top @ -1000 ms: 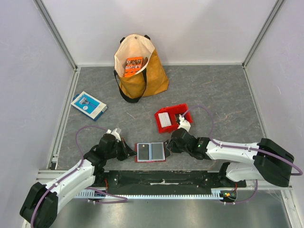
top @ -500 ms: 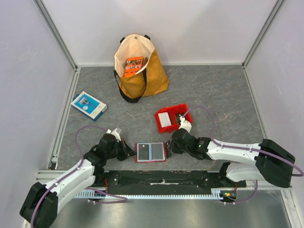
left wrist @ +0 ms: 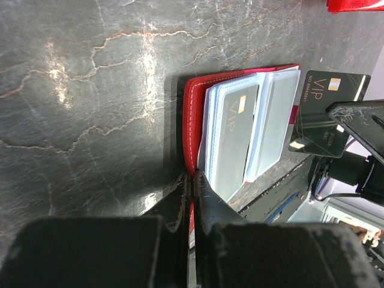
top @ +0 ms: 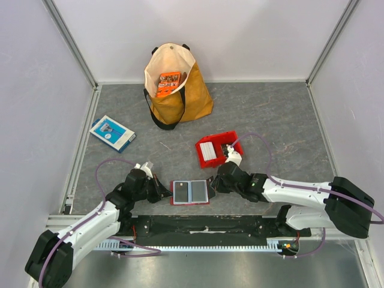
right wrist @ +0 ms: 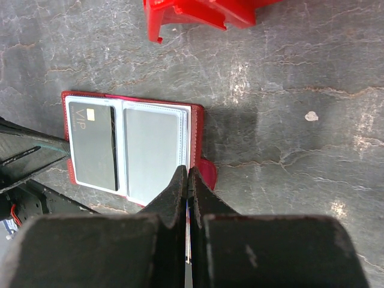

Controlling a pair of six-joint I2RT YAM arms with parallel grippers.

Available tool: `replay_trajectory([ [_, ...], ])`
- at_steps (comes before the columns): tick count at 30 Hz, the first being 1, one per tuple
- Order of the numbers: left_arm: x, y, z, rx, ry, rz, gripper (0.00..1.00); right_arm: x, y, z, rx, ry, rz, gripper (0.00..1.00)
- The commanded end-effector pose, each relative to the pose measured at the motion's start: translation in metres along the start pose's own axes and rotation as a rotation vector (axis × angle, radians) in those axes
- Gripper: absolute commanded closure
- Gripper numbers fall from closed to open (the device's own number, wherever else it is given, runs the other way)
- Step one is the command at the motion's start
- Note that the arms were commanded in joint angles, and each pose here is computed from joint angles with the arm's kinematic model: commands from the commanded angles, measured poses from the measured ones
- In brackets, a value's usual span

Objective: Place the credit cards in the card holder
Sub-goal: Insert the credit card into the card holder.

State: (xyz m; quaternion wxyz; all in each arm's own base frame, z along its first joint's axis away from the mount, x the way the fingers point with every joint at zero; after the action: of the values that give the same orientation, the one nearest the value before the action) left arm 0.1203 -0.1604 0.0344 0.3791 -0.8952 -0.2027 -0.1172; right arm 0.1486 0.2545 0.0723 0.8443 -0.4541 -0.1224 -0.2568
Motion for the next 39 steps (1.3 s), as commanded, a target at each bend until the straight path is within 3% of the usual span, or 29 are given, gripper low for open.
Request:
replay_trajectory([
  [1, 0.005, -0.002, -0.009, -0.025, 0.015, -0.003, 0.98, 0.002, 0.003, 0.012, 0.038, 0.030, -0.018, 1.00],
  [17, 0.004, -0.002, -0.007, -0.019, 0.014, -0.005, 0.98, -0.002, 0.007, -0.006, -0.020, 0.017, -0.029, 1.00],
  [31, 0.004, -0.002, -0.008, -0.023, 0.014, -0.003, 0.98, -0.021, 0.022, -0.007, -0.034, -0.007, 0.035, 1.00],
  [39, 0.003, -0.002, -0.008, -0.024, 0.014, -0.001, 0.98, -0.019, 0.028, 0.030, 0.052, -0.015, 0.040, 1.00],
])
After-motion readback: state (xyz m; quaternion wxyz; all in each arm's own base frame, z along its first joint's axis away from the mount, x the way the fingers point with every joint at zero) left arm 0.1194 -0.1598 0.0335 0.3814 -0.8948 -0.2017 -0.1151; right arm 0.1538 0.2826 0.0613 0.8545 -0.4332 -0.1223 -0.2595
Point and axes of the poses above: each gripper's point midway between its finger pads, its own y axis out along the fingers, its own z axis along the line the jaws close on, x = y × z, the point moved 3 cm from there along -y, back along the fingers, and after that the axes turned 8 degrees about y, right-handed, at the moved point
